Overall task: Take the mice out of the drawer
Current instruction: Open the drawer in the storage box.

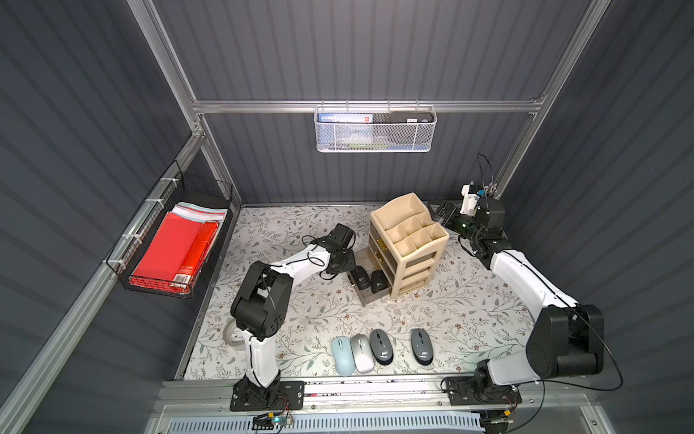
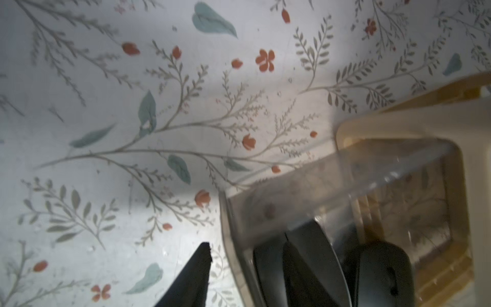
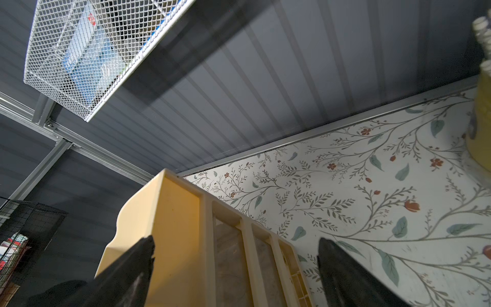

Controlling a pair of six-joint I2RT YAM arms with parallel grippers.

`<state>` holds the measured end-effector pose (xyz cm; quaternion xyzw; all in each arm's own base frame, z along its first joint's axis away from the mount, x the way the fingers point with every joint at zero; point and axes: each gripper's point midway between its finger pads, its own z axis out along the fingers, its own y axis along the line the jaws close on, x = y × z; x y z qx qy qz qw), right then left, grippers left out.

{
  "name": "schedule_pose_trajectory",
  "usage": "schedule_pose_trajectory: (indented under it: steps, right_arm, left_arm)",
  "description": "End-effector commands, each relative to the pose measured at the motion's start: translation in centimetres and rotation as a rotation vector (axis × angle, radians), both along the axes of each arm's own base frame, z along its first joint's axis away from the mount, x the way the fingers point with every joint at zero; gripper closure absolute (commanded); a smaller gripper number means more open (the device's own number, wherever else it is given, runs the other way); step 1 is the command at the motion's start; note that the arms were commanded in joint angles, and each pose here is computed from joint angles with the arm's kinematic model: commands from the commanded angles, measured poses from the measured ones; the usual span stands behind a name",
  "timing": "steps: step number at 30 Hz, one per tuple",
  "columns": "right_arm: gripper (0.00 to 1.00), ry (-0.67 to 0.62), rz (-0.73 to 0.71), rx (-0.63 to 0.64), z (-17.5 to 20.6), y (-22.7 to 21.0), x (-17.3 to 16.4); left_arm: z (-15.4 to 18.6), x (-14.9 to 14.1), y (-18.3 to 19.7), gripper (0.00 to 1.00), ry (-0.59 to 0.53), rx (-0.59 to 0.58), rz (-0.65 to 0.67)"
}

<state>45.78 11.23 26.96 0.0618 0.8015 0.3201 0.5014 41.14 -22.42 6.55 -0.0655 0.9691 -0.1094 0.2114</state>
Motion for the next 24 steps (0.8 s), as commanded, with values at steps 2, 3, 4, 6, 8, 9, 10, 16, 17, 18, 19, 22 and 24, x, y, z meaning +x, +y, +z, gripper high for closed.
schedule_pose_trajectory:
  steps: [2,3,4,6,8,9,10,16,17,18,19,22,24]
  right_arm:
    - [0.01,0.32,0.085,-0.108,-10.2,1.5,-3.4]
    - [0.01,0.323,0.084,-0.11,-10.3,1.4,-3.4]
    - [0.01,0.325,0.084,-0.114,-10.3,1.4,-3.3]
    - [0.01,0.332,0.087,-0.118,-10.5,1.4,-3.2]
    - [0.01,0.338,0.092,-0.117,-10.7,1.5,-3.2]
    - [0.01,0.34,0.094,-0.116,-10.8,1.6,-3.1]
    - [0.01,0.343,0.096,-0.116,-10.9,1.6,-3.1]
    - [0.01,0.342,0.092,-0.125,-10.7,1.5,-2.8]
    - [0.01,0.338,0.076,-0.14,-10.5,1.2,-2.7]
    - [0.01,0.32,0.053,-0.16,-10.0,0.7,-2.6]
    - [0.01,0.293,0.023,-0.184,-9.1,0.1,-2.5]
    - [0.01,0.182,-0.083,-0.246,-5.2,-1.9,-2.2]
    - [0.01,0.098,-0.09,-0.247,-1.6,-2.1,-2.4]
  left_arm:
    - [0.2,2.7,2.3,0.53,-0.042,0.164,0.046]
    - [0.0,3.3,2.5,0.56,-0.047,0.18,0.049]
    - [-0.1,3.8,2.8,0.61,-0.048,0.195,0.055]
    - [-0.1,4.7,3.4,0.71,-0.058,0.243,0.067]
    - [0.0,5.4,4.0,0.81,-0.068,0.28,0.082]
    - [0.1,5.7,4.3,0.85,-0.072,0.295,0.087]
    - [0.2,6.1,4.6,0.87,-0.076,0.31,0.093]
    - [1.5,7.6,5.1,0.92,-0.109,0.363,0.115]
    - [1.6,7.6,5.0,0.92,-0.11,0.359,0.111]
    - [1.9,7.7,4.9,0.91,-0.115,0.354,0.115]
    - [2.2,7.6,5.0,0.92,-0.121,0.348,0.121]
    - [2.6,7.1,5.0,0.92,-0.132,0.318,0.129]
    - [2.1,6.6,4.5,0.92,-0.121,0.281,0.115]
